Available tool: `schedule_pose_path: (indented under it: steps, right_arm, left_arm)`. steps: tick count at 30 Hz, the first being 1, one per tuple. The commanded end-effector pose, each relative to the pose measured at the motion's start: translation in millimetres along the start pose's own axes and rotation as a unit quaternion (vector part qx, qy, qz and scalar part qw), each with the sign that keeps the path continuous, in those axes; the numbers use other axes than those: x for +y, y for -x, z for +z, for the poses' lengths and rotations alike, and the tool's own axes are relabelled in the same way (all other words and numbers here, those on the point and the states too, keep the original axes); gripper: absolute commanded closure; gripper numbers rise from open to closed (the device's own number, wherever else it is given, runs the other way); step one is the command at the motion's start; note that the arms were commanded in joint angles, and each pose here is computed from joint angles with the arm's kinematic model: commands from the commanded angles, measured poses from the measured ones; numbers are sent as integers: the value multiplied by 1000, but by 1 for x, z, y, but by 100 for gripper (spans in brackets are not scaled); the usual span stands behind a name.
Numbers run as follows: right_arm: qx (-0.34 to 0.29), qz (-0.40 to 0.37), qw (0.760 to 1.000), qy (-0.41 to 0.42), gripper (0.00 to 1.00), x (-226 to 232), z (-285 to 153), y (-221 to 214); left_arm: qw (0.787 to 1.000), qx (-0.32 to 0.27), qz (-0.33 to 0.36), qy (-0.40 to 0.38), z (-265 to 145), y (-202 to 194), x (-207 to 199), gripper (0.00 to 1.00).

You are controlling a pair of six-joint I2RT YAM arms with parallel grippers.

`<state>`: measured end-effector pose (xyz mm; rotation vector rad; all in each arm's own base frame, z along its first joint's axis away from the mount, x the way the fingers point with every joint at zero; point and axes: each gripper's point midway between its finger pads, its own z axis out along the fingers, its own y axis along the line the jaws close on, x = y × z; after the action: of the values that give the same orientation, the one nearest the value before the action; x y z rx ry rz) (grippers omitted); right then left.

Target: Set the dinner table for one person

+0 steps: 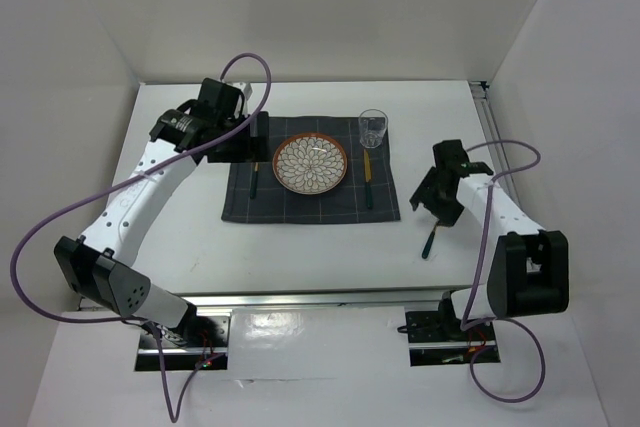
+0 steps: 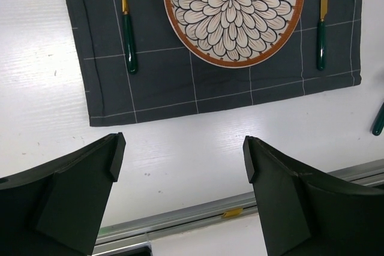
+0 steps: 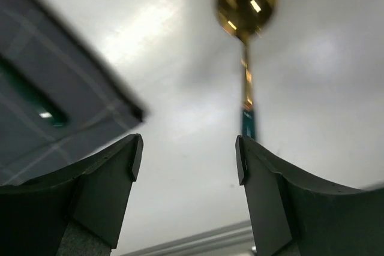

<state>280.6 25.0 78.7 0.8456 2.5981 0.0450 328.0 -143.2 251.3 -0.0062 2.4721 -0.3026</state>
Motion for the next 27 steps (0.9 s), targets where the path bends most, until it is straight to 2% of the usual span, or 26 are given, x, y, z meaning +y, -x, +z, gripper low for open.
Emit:
schedule_pose_path:
  steps: [1,6,11,17,21,22,25,26,27]
  right_arm:
    - [55,59,996,-48,25,-26,4,-36]
    - [97,82,990,-59,25,-27,12,-54]
    - [95,107,983,-118,25,-50,20,-65]
    - [104,112,982,-111,25,-51,31,-76]
    - [105,116,981,-114,39,-53,44,-77]
    - [107,110,981,-122,49,-56,46,-79]
    - [91,94,985,-109,66,-47,44,-67]
    - [69,87,989,-99,78,-39,40,-54]
    - [44,75,991,-100,82,-36,34,-46]
  left_arm:
    - [1000,-9,-4,-2,-2,3,-2,1]
    - [1000,-5,-4,0,1,2,-2,1]
    - [1000,-6,-4,4,1,2,0,1]
    - [1000,-2,-4,6,3,0,1,1]
    - [1000,-4,-4,11,6,0,3,1]
    - [1000,-11,-4,13,2,1,4,1]
    - [1000,-14,-4,17,-1,4,5,1]
    - [1000,-20,-5,14,-3,7,3,1]
    - [1000,-20,-5,14,-3,7,3,1]
